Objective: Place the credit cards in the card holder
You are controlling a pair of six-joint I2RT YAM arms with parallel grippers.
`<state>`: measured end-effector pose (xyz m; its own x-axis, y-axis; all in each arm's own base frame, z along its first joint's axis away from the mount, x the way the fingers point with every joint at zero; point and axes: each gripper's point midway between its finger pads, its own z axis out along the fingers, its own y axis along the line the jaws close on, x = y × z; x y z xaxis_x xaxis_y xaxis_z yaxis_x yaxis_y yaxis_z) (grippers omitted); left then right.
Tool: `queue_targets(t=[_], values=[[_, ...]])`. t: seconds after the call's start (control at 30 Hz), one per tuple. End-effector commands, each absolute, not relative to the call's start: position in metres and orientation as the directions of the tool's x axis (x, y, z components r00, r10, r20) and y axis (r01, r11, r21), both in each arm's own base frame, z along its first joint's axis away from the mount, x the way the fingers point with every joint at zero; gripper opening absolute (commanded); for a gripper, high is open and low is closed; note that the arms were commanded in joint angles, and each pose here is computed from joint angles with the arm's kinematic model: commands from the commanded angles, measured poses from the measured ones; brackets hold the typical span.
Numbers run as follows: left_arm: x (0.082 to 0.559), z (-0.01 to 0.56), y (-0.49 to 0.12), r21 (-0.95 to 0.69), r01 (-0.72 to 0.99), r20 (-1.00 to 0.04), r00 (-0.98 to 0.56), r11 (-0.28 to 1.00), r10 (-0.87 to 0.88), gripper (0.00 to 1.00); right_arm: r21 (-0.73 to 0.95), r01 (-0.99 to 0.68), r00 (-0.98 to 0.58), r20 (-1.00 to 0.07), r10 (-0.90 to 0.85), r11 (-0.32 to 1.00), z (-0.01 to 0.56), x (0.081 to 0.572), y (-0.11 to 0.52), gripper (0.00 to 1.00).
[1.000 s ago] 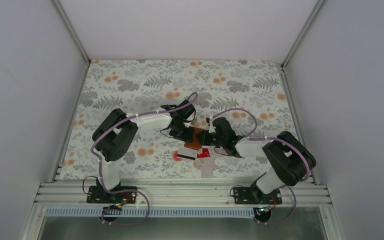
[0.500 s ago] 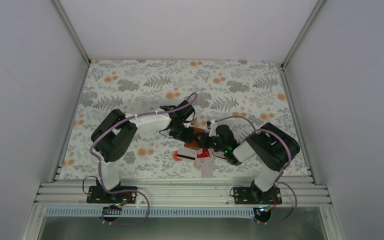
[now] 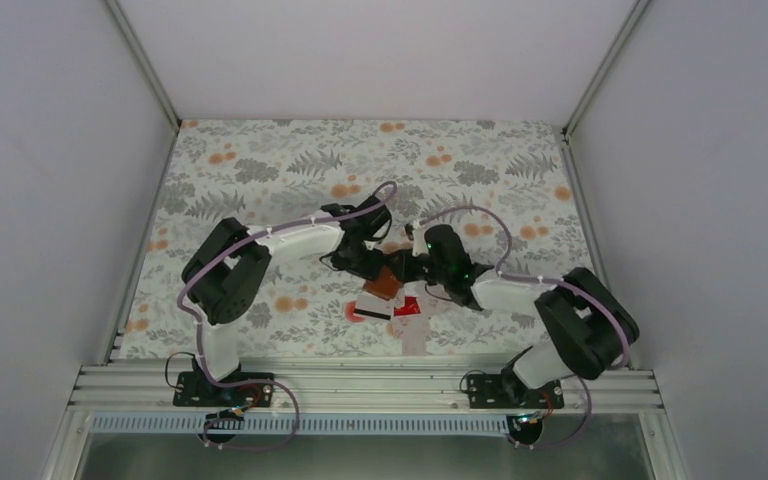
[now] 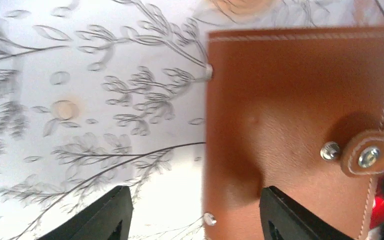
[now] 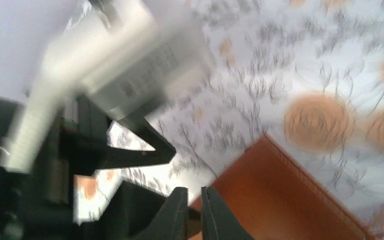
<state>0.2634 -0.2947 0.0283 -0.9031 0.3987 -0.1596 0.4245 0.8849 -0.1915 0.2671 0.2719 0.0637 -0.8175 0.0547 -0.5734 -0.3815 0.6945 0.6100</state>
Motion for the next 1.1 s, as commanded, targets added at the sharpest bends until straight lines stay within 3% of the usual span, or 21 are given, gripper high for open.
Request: queue_targets(t=[0.0, 0.1, 0.27, 0.4, 0.7, 1.07], values=[[0.290, 0.069, -0.278, -0.060, 0.410, -0.260, -0.887, 0.910, 0.383, 0.69, 0.511, -0.474, -0.748, -0.663, -0.022, 0.717, 0.117, 0.282, 0.278, 0.13], [0.305, 0.100, -0.274, -0.026, 0.396, -0.341, -0.867, 0.918, 0.364, 0.80, 0.445, -0.520, -0.678, -0.735, -0.035, 0.729, 0.168, 0.295, 0.279, 0.30], [0.326, 0.155, -0.257, 0.040, 0.337, -0.481, -0.819, 0.941, 0.313, 0.99, 0.357, -0.506, -0.549, -0.836, 0.027, 0.785, 0.260, 0.312, 0.258, 0.74], [0.336, 0.199, -0.238, 0.080, 0.280, -0.585, -0.764, 0.957, 0.273, 1.00, 0.333, -0.309, -0.490, -0.858, 0.151, 0.891, 0.296, 0.326, 0.216, 0.95], [0.328, 0.280, -0.181, 0.056, 0.085, -0.803, -0.588, 0.995, 0.095, 1.00, 0.198, -0.180, -0.376, -0.919, 0.119, 0.963, 0.337, 0.316, 0.164, 0.99], [0.310, 0.297, -0.151, 0.003, -0.001, -0.855, -0.519, 1.000, 0.002, 1.00, 0.205, -0.218, -0.362, -0.925, 0.116, 0.954, 0.337, 0.304, 0.161, 0.99]])
